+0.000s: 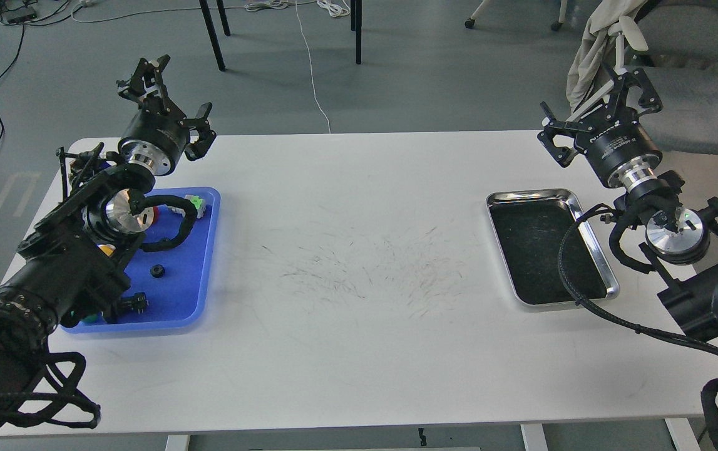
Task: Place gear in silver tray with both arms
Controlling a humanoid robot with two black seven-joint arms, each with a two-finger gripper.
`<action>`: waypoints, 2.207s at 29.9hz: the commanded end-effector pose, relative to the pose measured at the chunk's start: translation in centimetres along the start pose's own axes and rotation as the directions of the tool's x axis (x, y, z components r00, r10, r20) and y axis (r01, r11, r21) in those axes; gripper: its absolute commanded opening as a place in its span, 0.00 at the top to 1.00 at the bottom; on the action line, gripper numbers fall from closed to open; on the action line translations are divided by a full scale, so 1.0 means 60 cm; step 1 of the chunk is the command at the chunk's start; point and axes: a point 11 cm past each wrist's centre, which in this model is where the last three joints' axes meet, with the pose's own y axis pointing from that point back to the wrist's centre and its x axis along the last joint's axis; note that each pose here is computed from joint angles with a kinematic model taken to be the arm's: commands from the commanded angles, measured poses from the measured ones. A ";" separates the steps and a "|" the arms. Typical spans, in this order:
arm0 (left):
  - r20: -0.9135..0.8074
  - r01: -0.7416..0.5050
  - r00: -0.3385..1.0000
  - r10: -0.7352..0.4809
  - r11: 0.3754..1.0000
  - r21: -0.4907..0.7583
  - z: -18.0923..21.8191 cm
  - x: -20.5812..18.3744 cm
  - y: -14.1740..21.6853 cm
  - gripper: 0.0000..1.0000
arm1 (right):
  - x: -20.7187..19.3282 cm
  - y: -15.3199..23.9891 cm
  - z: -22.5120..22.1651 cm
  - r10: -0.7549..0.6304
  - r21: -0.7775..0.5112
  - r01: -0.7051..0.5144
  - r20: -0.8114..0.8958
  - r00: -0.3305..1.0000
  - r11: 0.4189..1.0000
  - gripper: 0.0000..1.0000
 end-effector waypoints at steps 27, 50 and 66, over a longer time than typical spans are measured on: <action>0.083 -0.026 0.996 0.021 0.998 0.061 -0.021 0.022 0.006 0.02 | -0.004 -0.002 0.003 -0.002 0.002 0.002 0.003 1.000 1.000 0.01; 0.785 0.123 0.497 -0.370 0.925 0.359 0.094 -0.017 -0.021 0.02 | -0.022 0.001 -0.001 -0.036 0.022 0.035 0.022 0.999 0.999 0.01; 0.590 -0.293 -0.467 -0.659 0.744 0.600 0.093 -0.083 0.023 0.02 | -0.013 0.024 -0.036 -0.035 0.041 0.036 -0.011 0.999 0.999 0.01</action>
